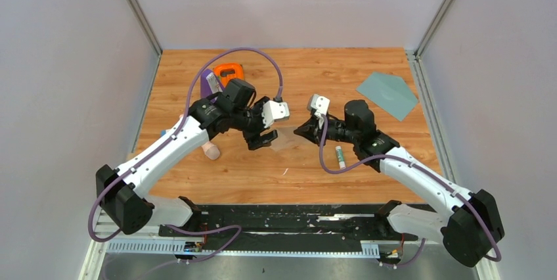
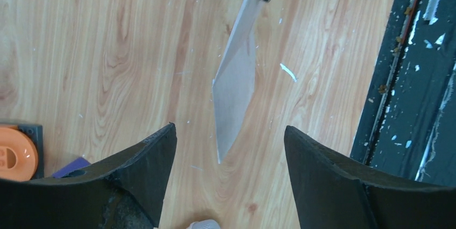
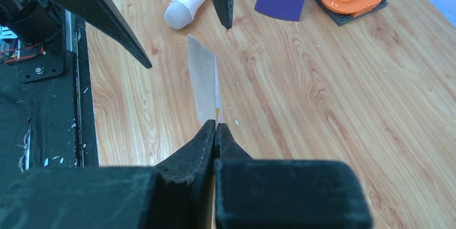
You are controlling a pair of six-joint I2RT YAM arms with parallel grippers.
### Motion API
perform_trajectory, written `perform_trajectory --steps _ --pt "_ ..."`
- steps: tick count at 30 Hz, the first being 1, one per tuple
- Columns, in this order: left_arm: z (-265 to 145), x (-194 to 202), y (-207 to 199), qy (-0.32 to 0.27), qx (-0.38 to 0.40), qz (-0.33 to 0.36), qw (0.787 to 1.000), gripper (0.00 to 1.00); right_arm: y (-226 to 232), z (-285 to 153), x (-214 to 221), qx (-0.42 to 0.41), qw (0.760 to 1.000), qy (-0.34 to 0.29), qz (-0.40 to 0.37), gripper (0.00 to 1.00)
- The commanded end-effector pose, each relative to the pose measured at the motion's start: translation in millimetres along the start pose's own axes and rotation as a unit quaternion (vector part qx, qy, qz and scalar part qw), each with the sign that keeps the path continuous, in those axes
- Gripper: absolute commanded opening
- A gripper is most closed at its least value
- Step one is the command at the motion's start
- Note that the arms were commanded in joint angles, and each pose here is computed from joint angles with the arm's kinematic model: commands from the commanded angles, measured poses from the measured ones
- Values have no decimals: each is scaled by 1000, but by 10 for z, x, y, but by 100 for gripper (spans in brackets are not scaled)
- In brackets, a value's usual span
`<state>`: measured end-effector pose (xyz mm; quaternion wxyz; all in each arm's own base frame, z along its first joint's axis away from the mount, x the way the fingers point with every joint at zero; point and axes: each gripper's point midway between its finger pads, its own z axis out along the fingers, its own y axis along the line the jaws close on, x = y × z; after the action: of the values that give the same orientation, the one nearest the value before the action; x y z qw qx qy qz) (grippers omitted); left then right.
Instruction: Place the letter into the envelope and seal it
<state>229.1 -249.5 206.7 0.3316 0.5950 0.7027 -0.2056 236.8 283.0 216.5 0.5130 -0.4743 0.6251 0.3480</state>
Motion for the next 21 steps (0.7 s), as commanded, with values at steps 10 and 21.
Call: perform_trajectory --steps 10,21 --pt "177 -17 145 -8 -16 12 1000 58 -202 -66 -313 54 998 -25 14 0" --pt "247 -52 201 -9 -20 -22 1000 5 -313 -51 -319 76 997 -22 -2 0"
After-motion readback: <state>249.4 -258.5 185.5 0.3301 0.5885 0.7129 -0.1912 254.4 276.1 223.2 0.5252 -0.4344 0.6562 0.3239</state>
